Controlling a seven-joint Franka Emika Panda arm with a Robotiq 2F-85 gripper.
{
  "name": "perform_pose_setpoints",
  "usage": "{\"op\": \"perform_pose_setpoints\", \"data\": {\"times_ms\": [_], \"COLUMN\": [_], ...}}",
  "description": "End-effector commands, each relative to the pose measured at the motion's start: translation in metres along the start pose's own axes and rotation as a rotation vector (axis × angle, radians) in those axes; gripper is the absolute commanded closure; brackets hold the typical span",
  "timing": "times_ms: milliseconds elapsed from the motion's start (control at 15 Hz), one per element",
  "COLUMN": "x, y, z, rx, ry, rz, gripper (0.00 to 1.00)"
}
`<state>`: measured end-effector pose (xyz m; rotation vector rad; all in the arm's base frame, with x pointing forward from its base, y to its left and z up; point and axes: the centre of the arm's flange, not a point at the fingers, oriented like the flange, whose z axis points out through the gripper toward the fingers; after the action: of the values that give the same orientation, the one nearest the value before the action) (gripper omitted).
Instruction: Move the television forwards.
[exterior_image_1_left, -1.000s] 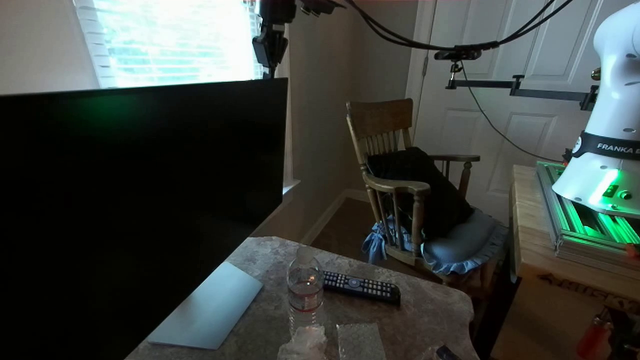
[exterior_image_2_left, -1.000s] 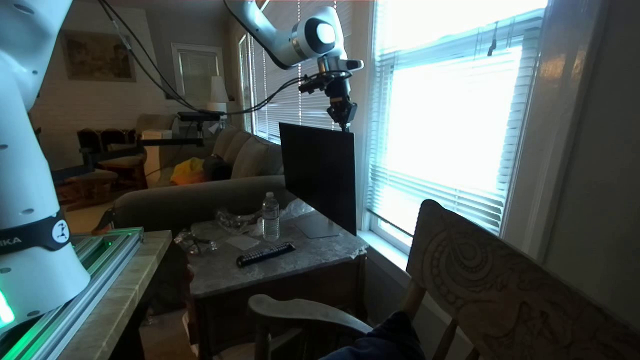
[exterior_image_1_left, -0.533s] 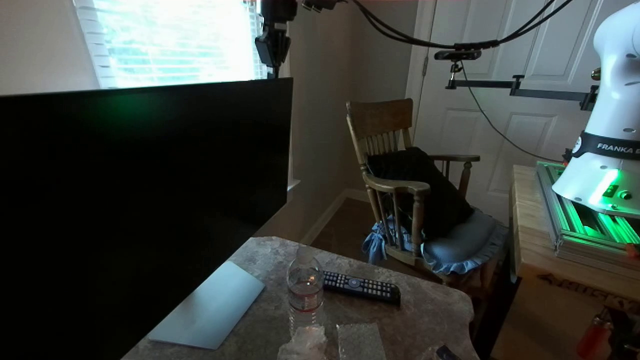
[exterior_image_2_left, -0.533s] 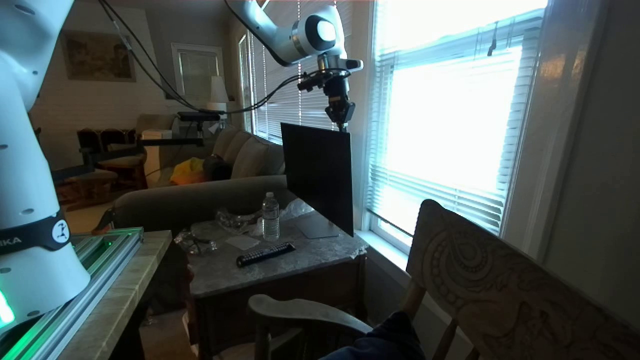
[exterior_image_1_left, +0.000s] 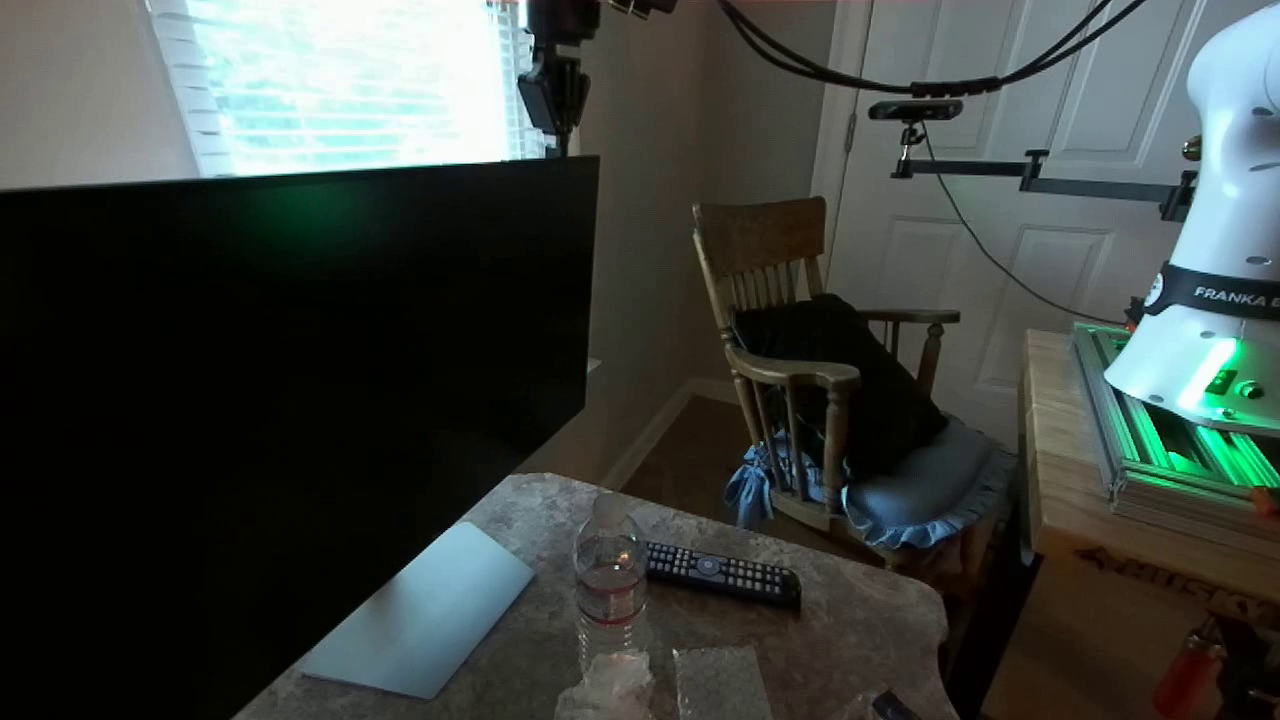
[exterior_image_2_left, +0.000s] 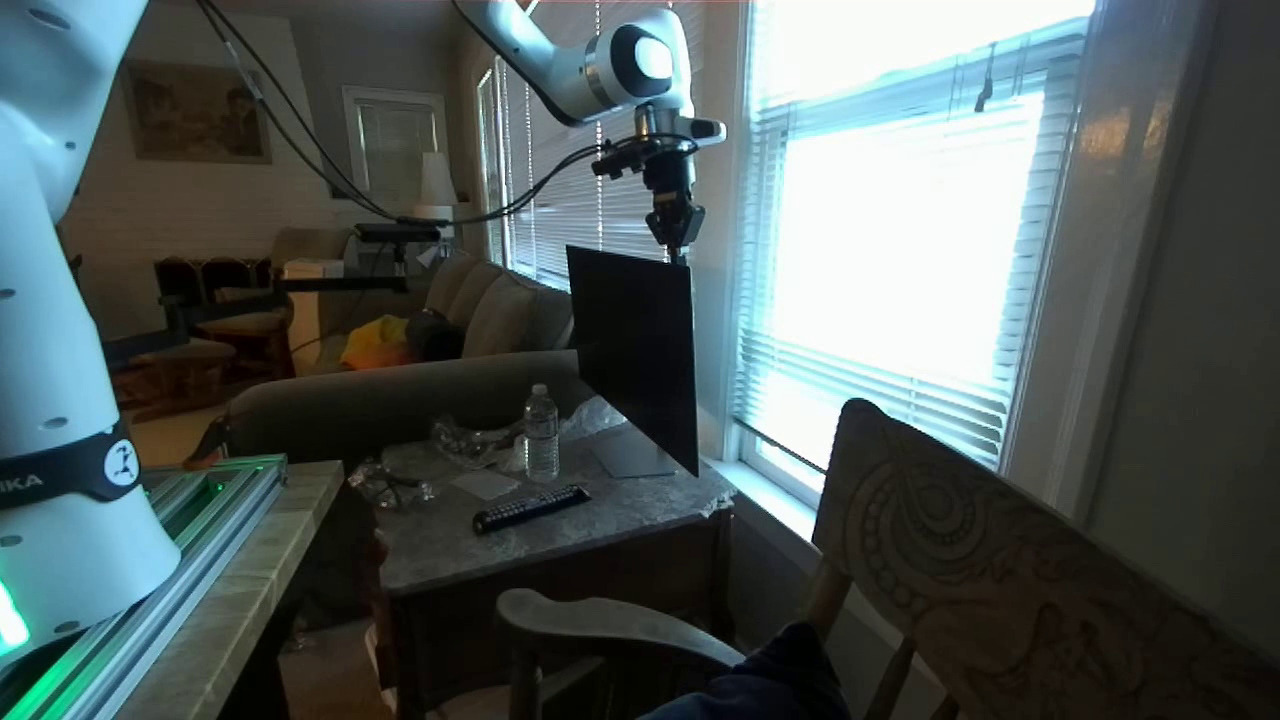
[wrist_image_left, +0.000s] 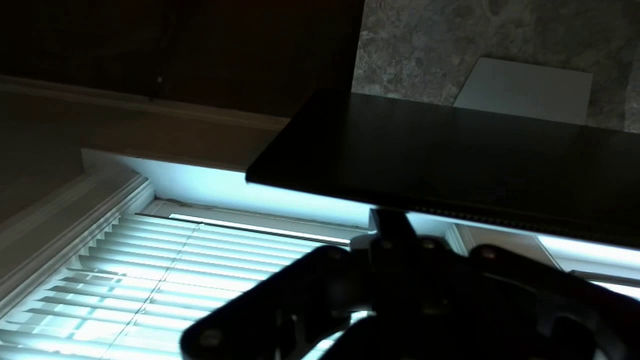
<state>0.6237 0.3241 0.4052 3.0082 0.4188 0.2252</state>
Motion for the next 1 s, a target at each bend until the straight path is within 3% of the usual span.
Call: {"op": "perform_pose_setpoints", "data": {"times_ms": [0, 933], "x": [-0.010, -0.032], "y": [-0.014, -0.031], "z": [-0.002, -0.008], "rx": [0.047, 0.077], "ry": [-0.071, -0.136], "rz": [0.008, -0.016], "gripper": [1.00, 1.00]}}
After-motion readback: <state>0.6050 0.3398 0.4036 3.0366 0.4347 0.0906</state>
